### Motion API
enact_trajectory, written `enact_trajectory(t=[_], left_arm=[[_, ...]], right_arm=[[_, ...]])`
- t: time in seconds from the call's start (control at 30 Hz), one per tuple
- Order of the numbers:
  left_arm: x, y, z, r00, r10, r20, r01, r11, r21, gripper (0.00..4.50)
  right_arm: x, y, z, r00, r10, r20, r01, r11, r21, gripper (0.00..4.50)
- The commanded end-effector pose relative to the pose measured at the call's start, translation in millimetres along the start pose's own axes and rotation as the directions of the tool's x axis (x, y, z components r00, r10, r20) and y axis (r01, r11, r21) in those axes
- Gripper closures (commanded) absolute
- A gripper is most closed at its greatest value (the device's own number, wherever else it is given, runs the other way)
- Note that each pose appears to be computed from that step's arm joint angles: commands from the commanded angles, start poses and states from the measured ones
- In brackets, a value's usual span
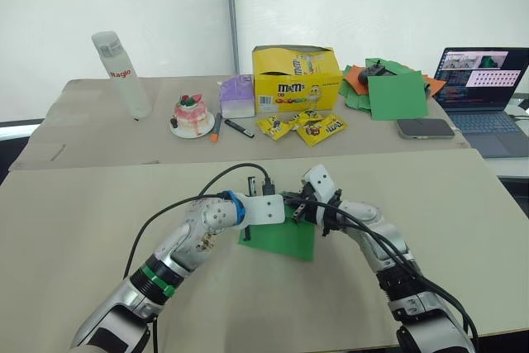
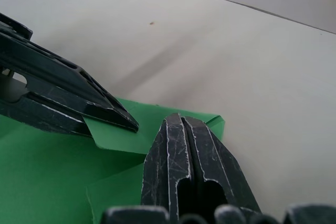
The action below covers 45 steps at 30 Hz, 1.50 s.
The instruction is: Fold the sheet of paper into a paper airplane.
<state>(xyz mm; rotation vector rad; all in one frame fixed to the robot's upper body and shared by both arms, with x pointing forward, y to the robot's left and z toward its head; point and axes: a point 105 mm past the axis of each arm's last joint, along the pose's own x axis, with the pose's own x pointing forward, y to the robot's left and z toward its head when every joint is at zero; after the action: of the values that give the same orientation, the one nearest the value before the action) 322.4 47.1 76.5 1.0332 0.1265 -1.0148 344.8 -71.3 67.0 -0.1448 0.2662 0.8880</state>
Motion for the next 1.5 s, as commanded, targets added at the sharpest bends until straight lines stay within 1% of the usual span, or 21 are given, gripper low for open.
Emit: enact_trajectory(t=[0.03, 0.1, 0.2, 0.23, 0.27, 0.33, 0.4, 0.43, 0.47, 0.53, 0.6, 0.67, 0.73, 0.8, 0.83, 0.9, 0.93, 1.03, 1.17, 1.37, 1.5], left_arm=[[-5.3, 3.2, 11.1, 0.998, 0.002, 0.060, 0.002, 0.998, -0.070, 4.22], [-11.2, 5.2, 11.2, 0.997, -0.008, 0.081, 0.021, 0.988, -0.153, 3.61], [-24.4, 4.2, 4.4, 0.992, -0.054, 0.113, 0.087, 0.948, -0.306, 2.61], [-32.1, 9.6, 4.8, 0.986, -0.040, 0.161, 0.103, 0.906, -0.410, 2.33], [-37.5, 13.4, 6.0, 0.980, -0.025, 0.197, 0.118, 0.871, -0.476, 1.92], [-52.2, 27.4, 9.3, 0.958, 0.036, 0.284, 0.150, 0.781, -0.606, 1.34], [-70.4, 50.7, 5.7, 0.929, 0.159, 0.335, 0.141, 0.684, -0.716, 1.34], [-75.5, 58.8, -1.7, 0.924, 0.215, 0.316, 0.112, 0.638, -0.762, 1.34], [-77.9, 62.9, -6.8, 0.923, 0.246, 0.297, 0.092, 0.607, -0.789, 1.34], [-77.0, 63.8, -14.9, 0.927, 0.273, 0.258, 0.061, 0.567, -0.821, 1.91], [-68.3, 56.3, -20.8, 0.936, 0.271, 0.223, 0.046, 0.534, -0.844, 2.53], [-55.9, 43.9, -23.5, 0.943, 0.259, 0.211, 0.055, 0.504, -0.862, 3.18], [-43.3, 26.4, -23.2, 0.958, 0.205, 0.202, 0.063, 0.535, -0.842, 3.87], [-34.6, 16.6, -22.4, 0.963, 0.188, 0.194, 0.065, 0.535, -0.842, 4.45], [-32.7, 14.9, -22.4, 0.963, 0.188, 0.191, 0.063, 0.534, -0.843, 4.45], [-26.7, 5.9, -24.3, 0.972, 0.162, 0.170, 0.051, 0.561, -0.826, 4.45], [-23.3, 0.2, -27.2, 0.979, 0.141, 0.147, 0.037, 0.590, -0.807, 4.45], [-17.3, -8.3, -34.8, 0.987, 0.125, 0.098, 0.001, 0.610, -0.792, 4.45], [-14.6, -14.9, -39.7, 0.991, 0.117, 0.070, -0.015, 0.602, -0.798, 4.45], [-14.5, -18.5, -39.3, 0.990, 0.120, 0.071, -0.013, 0.589, -0.808, 4.45], [-15.5, -17.6, -40.2, 0.990, 0.121, 0.070, -0.014, 0.583, -0.813, 4.45]], right_arm=[[1.6, -0.4, -1.4, 1.000, 0.002, -0.012, -0.002, 1.000, -0.023, 4.50], [2.3, 0.4, -4.3, 1.000, 0.007, -0.021, -0.007, 1.000, -0.025, 4.50], [3.3, 2.0, -7.9, 0.999, 0.016, -0.033, -0.017, 0.999, -0.034, 4.50], [3.6, 2.7, -8.7, 0.999, 0.019, -0.037, -0.020, 0.999, -0.040, 4.50], [3.7, 3.0, -9.1, 0.999, 0.020, -0.040, -0.022, 0.999, -0.044, 4.50], [3.9, 3.4, -9.3, 0.999, 0.022, -0.041, -0.024, 0.999, -0.048, 4.50], [4.4, 3.8, -10.0, 0.999, 0.023, -0.043, -0.025, 0.999, -0.048, 4.50], [4.9, 4.4, -10.5, 0.999, 0.025, -0.044, -0.027, 0.998, -0.049, 4.50], [5.1, 4.7, -10.8, 0.999, 0.026, -0.044, -0.028, 0.998, -0.049, 4.50], [5.9, 5.8, -11.1, 0.999, 0.029, -0.044, -0.031, 0.998, -0.050, 4.50], [7.8, 7.6, -10.6, 0.998, 0.033, -0.043, -0.036, 0.998, -0.050, 4.50], [9.8, 8.9, -9.5, 0.999, 0.036, -0.041, -0.038, 0.998, -0.050, 4.50], [10.9, 9.5, -8.4, 0.999, 0.037, -0.037, -0.039, 0.998, -0.049, 4.50], [11.3, 9.4, -7.7, 0.999, 0.035, -0.035, -0.037, 0.998, -0.049, 4.50], [11.3, 9.3, -7.6, 0.999, 0.034, -0.034, -0.036, 0.998, -0.050, 4.50], [11.3, 9.3, -5.9, 0.999, 0.031, -0.029, -0.032, 0.998, -0.053, 4.50], [11.1, 9.4, -5.0, 0.999, 0.029, -0.027, -0.031, 0.998, -0.055, 4.50], [10.7, 10.1, -3.0, 0.999, 0.027, -0.019, -0.028, 0.998, -0.057, 4.50], [12.3, 11.7, 6.3, 1.000, 0.027, 0.014, -0.026, 0.997, -0.068, 4.50], [19.3, 15.6, 17.0, 0.999, 0.030, 0.018, -0.027, 0.989, -0.143, 4.50], [25.6, 17.2, 12.9, 1.000, 0.017, -0.007, -0.018, 0.987, -0.161, 4.50]])
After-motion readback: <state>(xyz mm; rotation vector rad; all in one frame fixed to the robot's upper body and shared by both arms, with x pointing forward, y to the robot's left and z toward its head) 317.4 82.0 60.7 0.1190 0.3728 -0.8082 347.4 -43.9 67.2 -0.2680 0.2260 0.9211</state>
